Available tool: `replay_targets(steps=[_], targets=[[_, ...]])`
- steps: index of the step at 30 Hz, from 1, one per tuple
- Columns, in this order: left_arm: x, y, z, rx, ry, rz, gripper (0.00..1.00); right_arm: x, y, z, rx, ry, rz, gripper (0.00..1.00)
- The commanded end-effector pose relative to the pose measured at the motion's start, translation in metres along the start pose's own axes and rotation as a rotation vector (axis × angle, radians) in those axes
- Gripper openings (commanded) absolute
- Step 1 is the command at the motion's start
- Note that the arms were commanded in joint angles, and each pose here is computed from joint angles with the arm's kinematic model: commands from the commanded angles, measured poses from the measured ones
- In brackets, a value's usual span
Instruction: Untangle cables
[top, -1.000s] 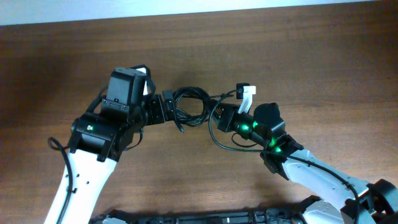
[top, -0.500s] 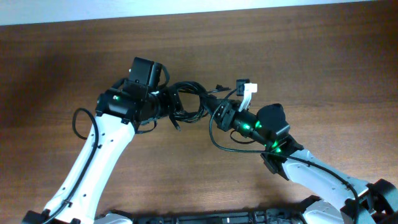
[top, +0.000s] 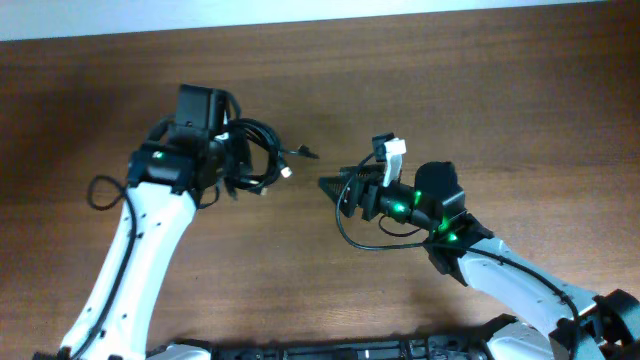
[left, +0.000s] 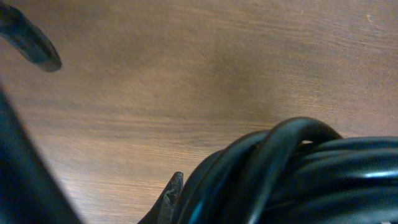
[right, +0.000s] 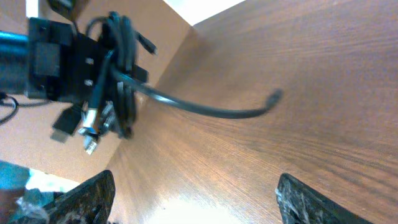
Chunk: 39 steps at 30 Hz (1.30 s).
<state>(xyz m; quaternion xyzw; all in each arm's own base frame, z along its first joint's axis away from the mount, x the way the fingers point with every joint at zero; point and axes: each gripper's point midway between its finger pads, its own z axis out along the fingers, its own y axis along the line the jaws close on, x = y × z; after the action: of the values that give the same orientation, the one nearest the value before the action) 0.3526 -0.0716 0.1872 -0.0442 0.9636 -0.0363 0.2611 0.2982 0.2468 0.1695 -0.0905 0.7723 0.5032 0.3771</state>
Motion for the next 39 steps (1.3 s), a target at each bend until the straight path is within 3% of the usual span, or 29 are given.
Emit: replay_targets(steps=[1,3,4,6,11,13,14,16,20,22,25,28,31,33,34,36,38,39], targets=[[-0.006,0.003,-0.014,0.005,-0.041,0.269,0.00,-0.011,0.004,-0.016,-0.093,0.013,-0.127,0.85],[-0.001,-0.018,-0.015,0.122,-0.035,0.426,0.00,-0.020,0.015,-0.018,-0.140,-0.016,-0.172,0.83],[0.001,-0.026,-0.016,0.166,-0.033,0.432,0.00,-0.018,0.024,-0.015,-0.167,-0.017,-0.192,0.80],[0.005,-0.035,-0.018,0.224,-0.025,0.426,0.00,-0.007,0.044,-0.004,-0.198,-0.009,-0.207,0.59],[0.007,-0.040,-0.019,0.261,-0.007,0.322,0.00,0.027,0.100,0.013,-0.316,0.024,-0.239,0.43],[0.009,-0.043,-0.019,0.266,-0.002,0.312,0.00,0.014,0.118,0.008,-0.380,-0.006,-0.089,0.08],[0.011,-0.049,-0.020,0.274,0.001,0.326,0.00,0.005,0.129,0.004,-0.422,-0.037,-0.057,0.04],[0.021,-0.071,-0.023,0.310,0.008,0.384,0.00,-0.017,0.139,-0.003,-0.451,-0.145,-0.070,0.04],[0.035,-0.113,-0.033,0.407,-0.003,0.478,0.00,-0.024,0.106,0.008,-0.287,-0.197,-0.002,0.04],[0.034,-0.121,-0.035,0.423,-0.021,0.495,0.00,-0.008,0.052,0.020,-0.041,-0.158,0.094,0.04],[0.039,-0.119,-0.035,0.418,0.001,0.497,0.00,-0.006,0.023,0.020,0.096,-0.186,0.124,0.05],[0.048,-0.113,-0.033,0.402,0.028,0.563,0.00,-0.011,0.018,0.018,0.127,-0.217,0.125,0.24],[0.027,-0.079,-0.023,0.229,-0.013,0.513,0.00,0.012,0.014,0.020,0.117,-0.096,0.148,0.42],[0.019,-0.065,-0.020,0.201,-0.020,0.475,0.00,0.018,0.013,0.015,0.051,-0.001,0.094,0.72],[0.014,-0.056,-0.019,0.188,-0.025,0.451,0.00,0.017,0.010,0.007,0.002,0.048,0.060,0.77],[0.009,-0.047,-0.018,0.201,-0.025,0.411,0.00,0.009,0.001,-0.014,-0.088,0.098,-0.024,0.77],[0.021,-0.076,-0.027,0.386,-0.026,0.569,0.00,-0.005,-0.006,-0.025,-0.101,0.064,-0.059,0.73],[0.029,-0.093,-0.035,0.500,-0.037,0.668,0.00,-0.012,0.002,-0.024,-0.131,0.037,-0.110,0.65]])
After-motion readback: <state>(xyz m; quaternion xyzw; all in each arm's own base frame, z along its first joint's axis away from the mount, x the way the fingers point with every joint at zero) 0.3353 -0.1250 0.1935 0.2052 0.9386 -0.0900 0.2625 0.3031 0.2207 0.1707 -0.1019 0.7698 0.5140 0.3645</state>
